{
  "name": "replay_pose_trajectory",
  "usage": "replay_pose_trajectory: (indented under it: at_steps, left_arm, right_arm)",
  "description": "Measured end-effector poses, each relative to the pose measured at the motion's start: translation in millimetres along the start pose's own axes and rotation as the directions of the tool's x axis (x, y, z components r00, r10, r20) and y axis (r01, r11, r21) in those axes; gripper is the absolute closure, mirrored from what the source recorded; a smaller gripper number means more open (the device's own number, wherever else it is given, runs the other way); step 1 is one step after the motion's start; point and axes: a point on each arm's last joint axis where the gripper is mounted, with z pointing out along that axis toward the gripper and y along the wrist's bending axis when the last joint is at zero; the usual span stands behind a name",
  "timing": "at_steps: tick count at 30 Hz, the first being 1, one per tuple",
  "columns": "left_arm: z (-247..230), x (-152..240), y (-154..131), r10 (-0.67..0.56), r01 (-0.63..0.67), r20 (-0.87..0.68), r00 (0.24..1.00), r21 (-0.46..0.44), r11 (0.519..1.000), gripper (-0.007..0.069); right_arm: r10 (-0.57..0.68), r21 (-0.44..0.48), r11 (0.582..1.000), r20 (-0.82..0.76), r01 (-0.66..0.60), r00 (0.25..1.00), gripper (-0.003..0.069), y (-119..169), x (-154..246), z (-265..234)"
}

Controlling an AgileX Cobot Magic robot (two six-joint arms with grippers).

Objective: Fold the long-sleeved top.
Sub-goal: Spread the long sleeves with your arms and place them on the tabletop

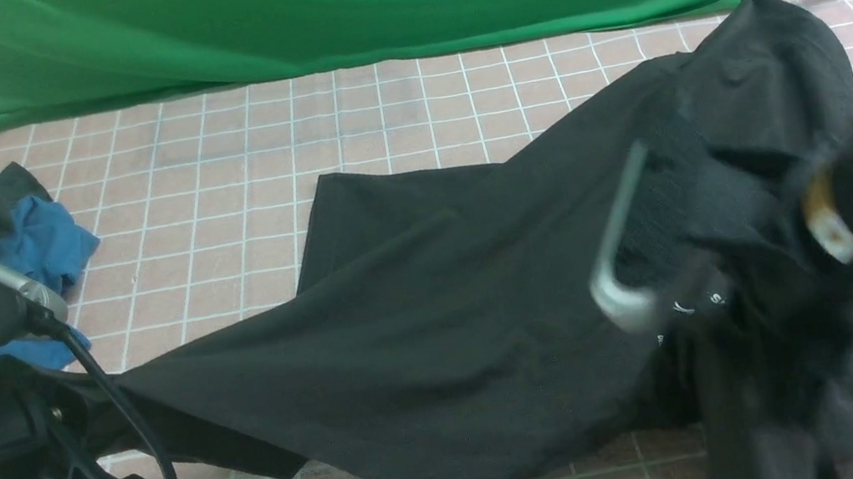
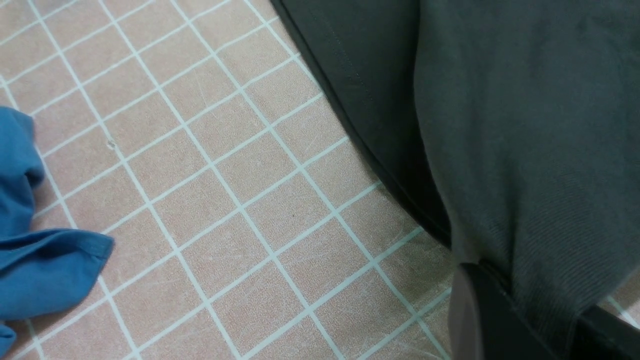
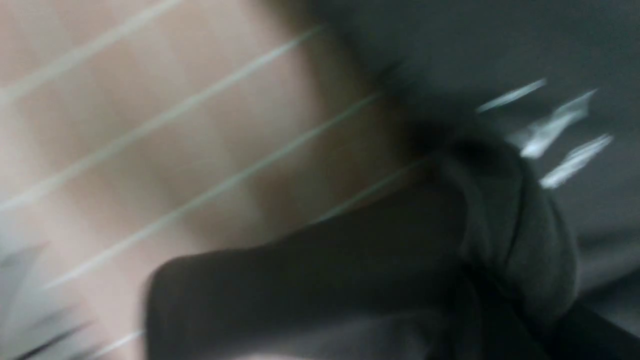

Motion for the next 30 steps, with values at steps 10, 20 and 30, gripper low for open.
replay_pose_trajectory:
  at_steps: [10, 20, 30]
  left_arm:
    - [0.0, 0.1, -0.3, -0.002, 0.002, -0.001, 1.0, 0.003, 1.0, 0.0604]
    - [0.0, 0.0, -0.4, -0.003, 0.003, 0.0, 1.0, 0.005, 1.0, 0.0604]
    - [0.0, -0.2, -0.1, -0.003, 0.003, 0.002, 1.0, 0.001, 1.0, 0.0604]
  right_arm:
    - [0.056, 0.318, 0.945, 0.074, -0.076, 0.996, 0.026, -87.9, -19.5, 83.3]
    - [0.438, -0.115, 0.897, 0.107, -0.427, 0.893, 0.0169, -40.9, -9.8, 39.2]
    - [0.465, -0.284, 0.835, -0.092, -0.47, 0.881, 0.0112, 16.1, 6.3, 115.0]
